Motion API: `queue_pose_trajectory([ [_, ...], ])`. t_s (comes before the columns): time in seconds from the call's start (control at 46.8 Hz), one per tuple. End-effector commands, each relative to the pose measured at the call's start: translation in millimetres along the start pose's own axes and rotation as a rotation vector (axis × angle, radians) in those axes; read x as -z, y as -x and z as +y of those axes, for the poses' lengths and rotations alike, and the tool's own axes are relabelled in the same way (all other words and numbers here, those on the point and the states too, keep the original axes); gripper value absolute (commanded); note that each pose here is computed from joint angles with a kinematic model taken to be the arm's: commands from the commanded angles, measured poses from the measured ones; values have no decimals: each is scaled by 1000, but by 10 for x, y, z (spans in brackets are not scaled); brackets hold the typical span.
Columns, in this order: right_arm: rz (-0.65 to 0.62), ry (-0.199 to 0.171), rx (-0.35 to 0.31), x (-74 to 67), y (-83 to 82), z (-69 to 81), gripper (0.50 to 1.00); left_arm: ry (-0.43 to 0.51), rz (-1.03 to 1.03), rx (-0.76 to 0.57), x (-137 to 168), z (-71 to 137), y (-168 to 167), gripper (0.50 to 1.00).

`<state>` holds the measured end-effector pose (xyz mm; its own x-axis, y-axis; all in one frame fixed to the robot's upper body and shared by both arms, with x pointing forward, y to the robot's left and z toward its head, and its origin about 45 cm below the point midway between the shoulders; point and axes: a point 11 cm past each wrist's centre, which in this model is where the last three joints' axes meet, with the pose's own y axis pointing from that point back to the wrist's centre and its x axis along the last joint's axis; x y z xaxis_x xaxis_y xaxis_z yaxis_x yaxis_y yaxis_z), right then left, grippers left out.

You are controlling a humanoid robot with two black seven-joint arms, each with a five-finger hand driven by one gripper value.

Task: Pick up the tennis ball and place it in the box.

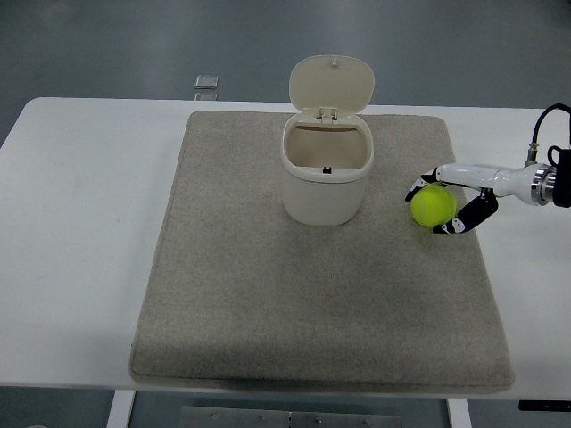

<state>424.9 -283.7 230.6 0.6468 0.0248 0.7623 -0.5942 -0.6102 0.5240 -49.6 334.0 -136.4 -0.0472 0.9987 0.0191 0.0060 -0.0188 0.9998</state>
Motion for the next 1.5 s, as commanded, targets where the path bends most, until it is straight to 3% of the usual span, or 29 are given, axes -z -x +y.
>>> queue_pose_trajectory([
  [0.0, 1, -1, 3, 5, -8, 3, 562, 0, 0, 0, 0, 0, 0, 996],
  [0.064, -1, -1, 6, 8, -11, 3, 500, 0, 0, 0, 0, 0, 0, 996],
  [0.406, -9, -18, -15, 63, -120, 9, 500, 0, 0, 0, 0, 0, 0, 996],
  [0.577, 0, -36, -44, 127, -349, 88, 500, 0, 0, 0, 0, 0, 0, 996],
  [0.662, -15, -42, -83, 140, -536, 205, 500, 0, 0, 0, 0, 0, 0, 996],
  [0.812, -70, -137, -89, 339, -688, 315, 500, 0, 0, 0, 0, 0, 0, 996],
  [0.983, -120, -242, -118, 646, -844, 324, 500, 0, 0, 0, 0, 0, 0, 996],
  [1.197, -113, -298, -131, 855, -966, 286, 500, 0, 0, 0, 0, 0, 0, 996],
  [1.474, -140, -410, -105, 1292, -911, -72, 500, 0, 0, 0, 0, 0, 0, 996],
])
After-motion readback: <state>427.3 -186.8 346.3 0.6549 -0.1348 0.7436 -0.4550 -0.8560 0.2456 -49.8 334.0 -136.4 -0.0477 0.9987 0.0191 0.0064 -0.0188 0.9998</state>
